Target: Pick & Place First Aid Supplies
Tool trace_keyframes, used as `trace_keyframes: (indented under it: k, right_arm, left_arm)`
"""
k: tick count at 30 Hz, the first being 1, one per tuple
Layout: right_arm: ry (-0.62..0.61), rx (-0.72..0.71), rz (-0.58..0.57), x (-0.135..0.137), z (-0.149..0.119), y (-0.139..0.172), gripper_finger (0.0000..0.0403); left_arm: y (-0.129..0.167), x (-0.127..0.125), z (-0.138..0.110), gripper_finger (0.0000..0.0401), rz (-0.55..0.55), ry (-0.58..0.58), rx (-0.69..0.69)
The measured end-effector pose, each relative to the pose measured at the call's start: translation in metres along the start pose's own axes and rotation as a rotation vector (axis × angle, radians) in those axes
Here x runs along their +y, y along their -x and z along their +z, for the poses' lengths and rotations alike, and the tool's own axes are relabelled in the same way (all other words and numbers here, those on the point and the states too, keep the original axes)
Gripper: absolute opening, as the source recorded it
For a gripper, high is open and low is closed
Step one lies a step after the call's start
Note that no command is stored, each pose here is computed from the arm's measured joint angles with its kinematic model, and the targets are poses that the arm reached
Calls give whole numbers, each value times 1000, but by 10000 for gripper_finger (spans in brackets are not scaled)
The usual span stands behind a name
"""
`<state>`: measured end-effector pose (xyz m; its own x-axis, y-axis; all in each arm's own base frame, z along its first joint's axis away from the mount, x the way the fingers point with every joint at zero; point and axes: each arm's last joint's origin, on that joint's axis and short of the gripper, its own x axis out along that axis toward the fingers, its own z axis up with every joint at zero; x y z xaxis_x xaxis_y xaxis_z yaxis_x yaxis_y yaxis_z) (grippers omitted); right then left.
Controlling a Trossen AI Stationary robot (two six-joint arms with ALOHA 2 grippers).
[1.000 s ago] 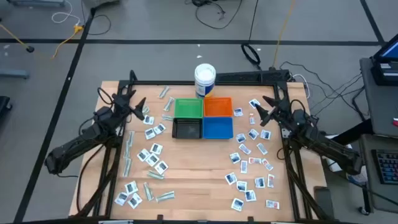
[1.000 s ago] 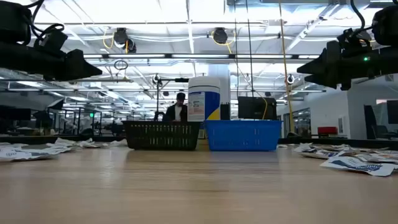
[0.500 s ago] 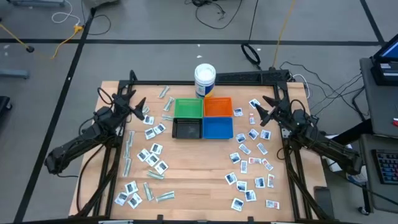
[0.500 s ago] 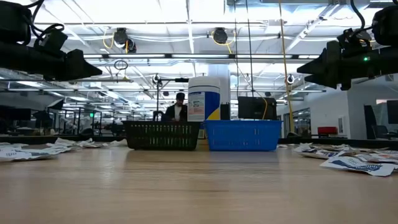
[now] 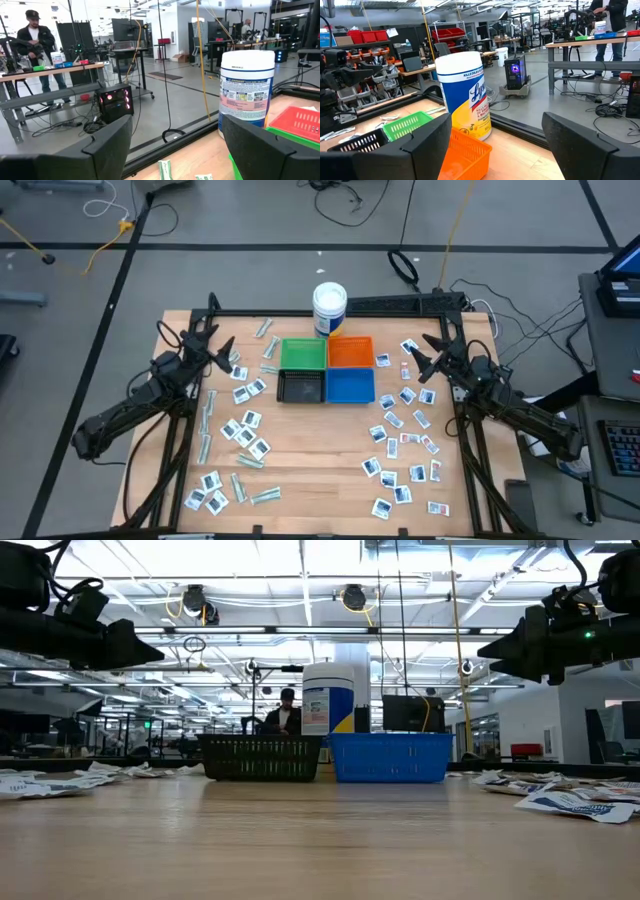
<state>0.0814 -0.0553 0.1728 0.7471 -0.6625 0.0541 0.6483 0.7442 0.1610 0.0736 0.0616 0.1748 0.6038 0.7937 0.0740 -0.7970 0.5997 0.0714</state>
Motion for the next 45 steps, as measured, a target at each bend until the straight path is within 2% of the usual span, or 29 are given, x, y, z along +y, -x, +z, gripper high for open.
trace_keyframes:
  k: [45]
  right_arm:
    - [6,-11,-25,-1,1,0,309]
  left_arm:
    - [0,0,0,308,0,0,0]
